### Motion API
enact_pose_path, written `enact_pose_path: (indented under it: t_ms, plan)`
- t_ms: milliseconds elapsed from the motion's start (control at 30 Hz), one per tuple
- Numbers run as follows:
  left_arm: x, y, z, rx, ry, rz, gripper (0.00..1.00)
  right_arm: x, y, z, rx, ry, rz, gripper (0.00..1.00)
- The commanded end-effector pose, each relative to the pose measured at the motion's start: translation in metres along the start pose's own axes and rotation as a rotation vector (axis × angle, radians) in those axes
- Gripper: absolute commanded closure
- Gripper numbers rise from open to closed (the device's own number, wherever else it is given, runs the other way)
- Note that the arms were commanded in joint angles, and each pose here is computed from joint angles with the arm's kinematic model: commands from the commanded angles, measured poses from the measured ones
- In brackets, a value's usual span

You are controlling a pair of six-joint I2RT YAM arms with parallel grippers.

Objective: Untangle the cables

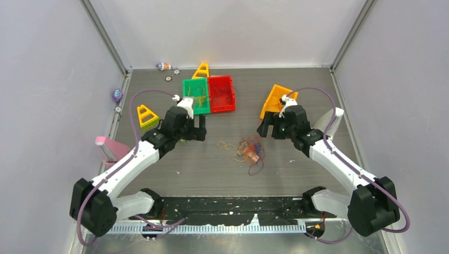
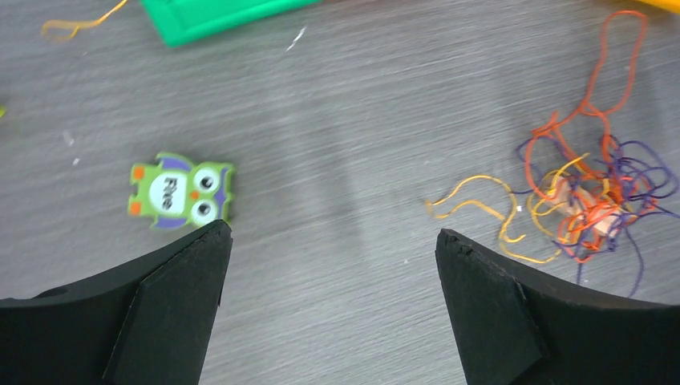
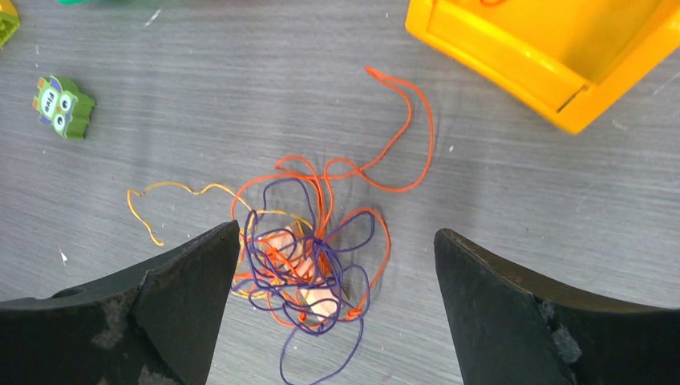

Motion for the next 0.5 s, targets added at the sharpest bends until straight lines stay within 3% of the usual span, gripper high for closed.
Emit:
enact_pose_path:
  t_ms: [0, 267, 467]
  plan:
    - [0.012, 0.022, 0.008, 0.089, -0.074, -0.141, 0.01, 0.006, -0.003, 0.013, -0.013, 0.019, -0.026, 0.05]
    - [0.003, -0.044, 0.034, 0.051, -0.09, 0.265, 0.08, 0.002, -0.014, 0.04, -0.015, 0.086, -0.036, 0.14]
    - [-0.006, -0.084, 0.044, 0.003, -0.072, 0.398, 0.1, -0.01, -0.017, 0.058, -0.009, 0.147, -0.043, 0.22]
Point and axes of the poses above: each gripper's point midway between its finger pads, its own x axis back along the fingers, its own y axis along the line the jaws close on, z = x × y, the point moved 3 cm from there along x, back along the fingers, and after that the axes turned 14 degrees about -x, right-handed, at the moved point
